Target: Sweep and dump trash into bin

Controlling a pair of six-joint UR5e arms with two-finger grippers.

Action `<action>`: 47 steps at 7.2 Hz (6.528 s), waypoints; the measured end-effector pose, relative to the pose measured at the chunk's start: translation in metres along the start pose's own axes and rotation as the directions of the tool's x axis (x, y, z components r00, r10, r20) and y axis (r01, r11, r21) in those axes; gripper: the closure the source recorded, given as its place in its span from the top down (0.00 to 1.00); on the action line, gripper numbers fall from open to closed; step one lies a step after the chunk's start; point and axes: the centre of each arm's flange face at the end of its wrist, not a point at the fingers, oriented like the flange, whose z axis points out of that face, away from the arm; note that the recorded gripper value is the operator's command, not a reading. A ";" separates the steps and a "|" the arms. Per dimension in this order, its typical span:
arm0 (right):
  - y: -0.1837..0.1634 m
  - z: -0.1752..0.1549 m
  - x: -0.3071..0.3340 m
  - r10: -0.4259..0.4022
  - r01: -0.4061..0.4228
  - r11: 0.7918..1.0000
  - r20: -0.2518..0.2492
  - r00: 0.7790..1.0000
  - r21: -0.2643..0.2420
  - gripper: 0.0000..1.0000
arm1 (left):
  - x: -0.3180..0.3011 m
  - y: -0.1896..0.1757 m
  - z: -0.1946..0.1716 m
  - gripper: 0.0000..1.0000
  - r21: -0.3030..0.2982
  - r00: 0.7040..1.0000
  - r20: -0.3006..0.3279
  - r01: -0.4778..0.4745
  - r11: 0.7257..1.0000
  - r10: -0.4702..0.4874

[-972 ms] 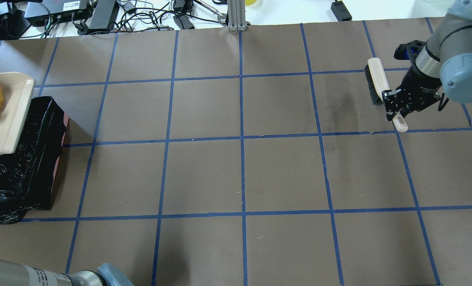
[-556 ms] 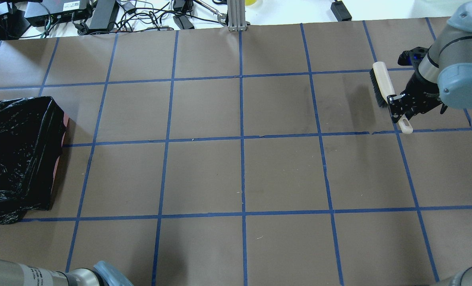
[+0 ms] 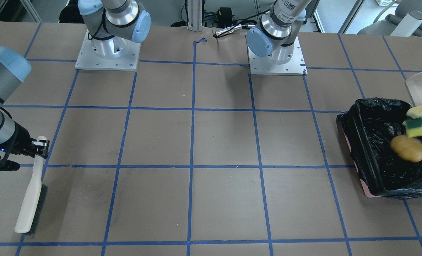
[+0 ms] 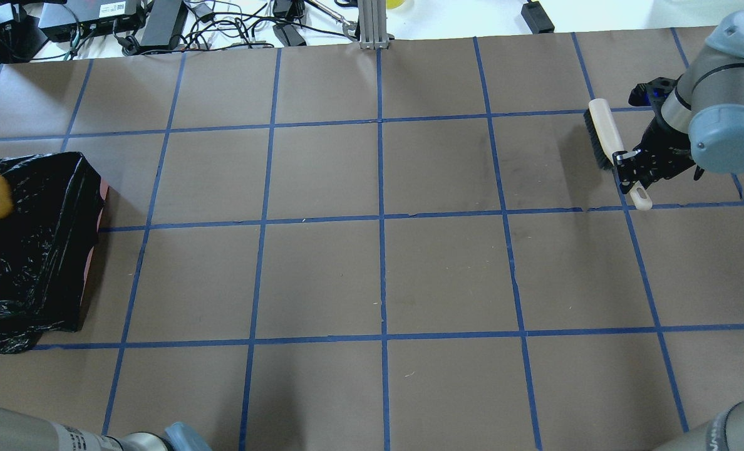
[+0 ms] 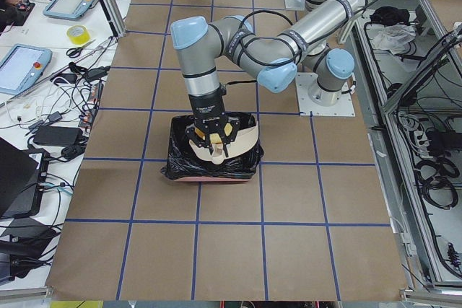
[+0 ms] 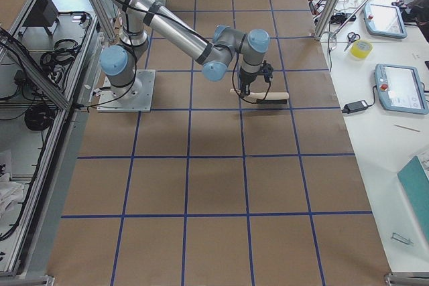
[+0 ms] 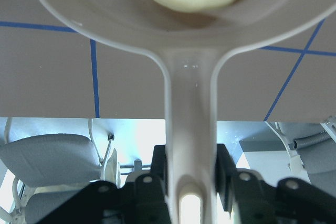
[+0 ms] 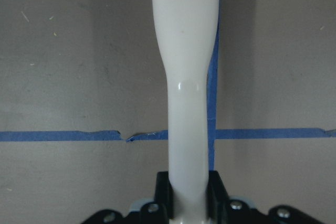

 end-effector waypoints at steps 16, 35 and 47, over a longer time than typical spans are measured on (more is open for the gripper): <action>0.125 -0.263 -0.054 0.062 -0.044 0.971 -0.074 0.995 0.233 1.00 | -0.156 -0.350 -0.111 0.00 0.541 0.974 0.216 -0.068 0.838 -0.061; 0.122 -0.222 -0.211 -0.093 0.095 0.987 -0.015 0.996 0.133 1.00 | -0.118 -0.426 -0.124 0.92 0.555 0.961 0.136 0.126 0.822 -0.239; 0.128 -0.224 -0.211 -0.101 0.103 0.988 -0.020 0.995 0.116 1.00 | 0.044 -0.413 -0.274 1.00 0.286 0.138 -0.555 0.958 -0.032 -0.821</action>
